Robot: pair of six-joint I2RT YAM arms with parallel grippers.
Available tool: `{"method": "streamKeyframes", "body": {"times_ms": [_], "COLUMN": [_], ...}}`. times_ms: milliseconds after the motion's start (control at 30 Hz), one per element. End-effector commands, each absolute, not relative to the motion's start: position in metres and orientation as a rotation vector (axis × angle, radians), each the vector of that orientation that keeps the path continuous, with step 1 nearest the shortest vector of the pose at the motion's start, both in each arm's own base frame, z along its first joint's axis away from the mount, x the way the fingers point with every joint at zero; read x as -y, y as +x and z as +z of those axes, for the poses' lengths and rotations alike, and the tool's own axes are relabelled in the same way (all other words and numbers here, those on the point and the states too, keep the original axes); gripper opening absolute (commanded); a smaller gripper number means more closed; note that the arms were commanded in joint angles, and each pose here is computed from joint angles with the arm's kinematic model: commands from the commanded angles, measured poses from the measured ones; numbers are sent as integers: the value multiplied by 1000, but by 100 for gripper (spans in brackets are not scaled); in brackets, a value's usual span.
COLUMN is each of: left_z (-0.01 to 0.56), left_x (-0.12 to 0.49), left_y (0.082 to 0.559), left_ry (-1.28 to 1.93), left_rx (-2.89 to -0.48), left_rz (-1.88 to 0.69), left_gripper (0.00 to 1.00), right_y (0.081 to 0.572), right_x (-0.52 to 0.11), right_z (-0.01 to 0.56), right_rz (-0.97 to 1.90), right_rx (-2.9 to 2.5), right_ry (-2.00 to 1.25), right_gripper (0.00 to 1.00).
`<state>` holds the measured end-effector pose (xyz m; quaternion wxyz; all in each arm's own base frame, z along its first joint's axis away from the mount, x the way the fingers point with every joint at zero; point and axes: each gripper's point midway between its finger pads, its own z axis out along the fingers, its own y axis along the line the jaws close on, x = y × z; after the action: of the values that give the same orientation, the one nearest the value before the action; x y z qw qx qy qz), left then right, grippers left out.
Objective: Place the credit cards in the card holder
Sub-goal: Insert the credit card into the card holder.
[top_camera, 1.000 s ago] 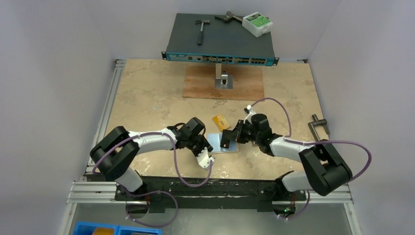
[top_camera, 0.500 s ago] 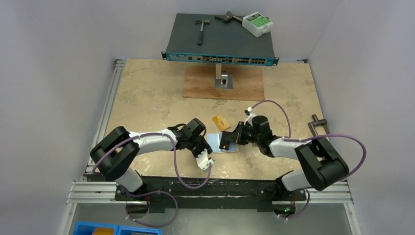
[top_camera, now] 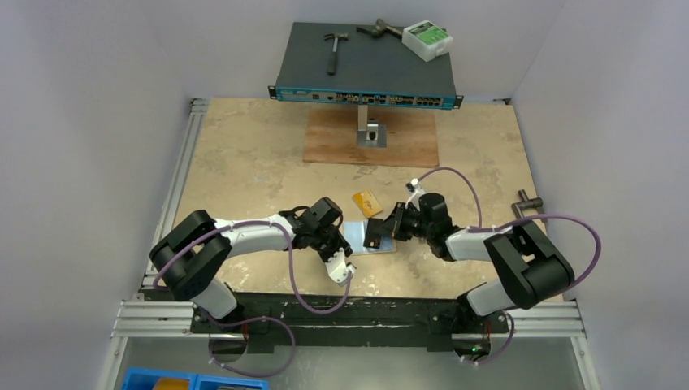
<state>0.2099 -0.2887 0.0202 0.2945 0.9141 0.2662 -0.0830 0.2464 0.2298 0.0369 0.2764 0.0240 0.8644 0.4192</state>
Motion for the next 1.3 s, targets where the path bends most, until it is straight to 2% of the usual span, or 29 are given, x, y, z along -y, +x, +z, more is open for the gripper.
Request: {"method": "streamKeyframes", "body": {"times_ms": [0,500,1267], "left_z": [3,1,4], "left_x": [285,283,289], "left_y": [200,198,201], "left_ry": [2482,2490,2488], "left_rx": [-720,-723,-732], "left_rz": [-259,-258,-257], "left_gripper": [24,19,16], "right_y": [236,227,229], "right_x": [-231,-235,-234], "right_z": [27,10,-13], "right_rz": [1153,1185,1106], "right_rx": [-2352,-2413,-2576], "right_ry": [25,-30,-89], "right_gripper": [0,0,0]}}
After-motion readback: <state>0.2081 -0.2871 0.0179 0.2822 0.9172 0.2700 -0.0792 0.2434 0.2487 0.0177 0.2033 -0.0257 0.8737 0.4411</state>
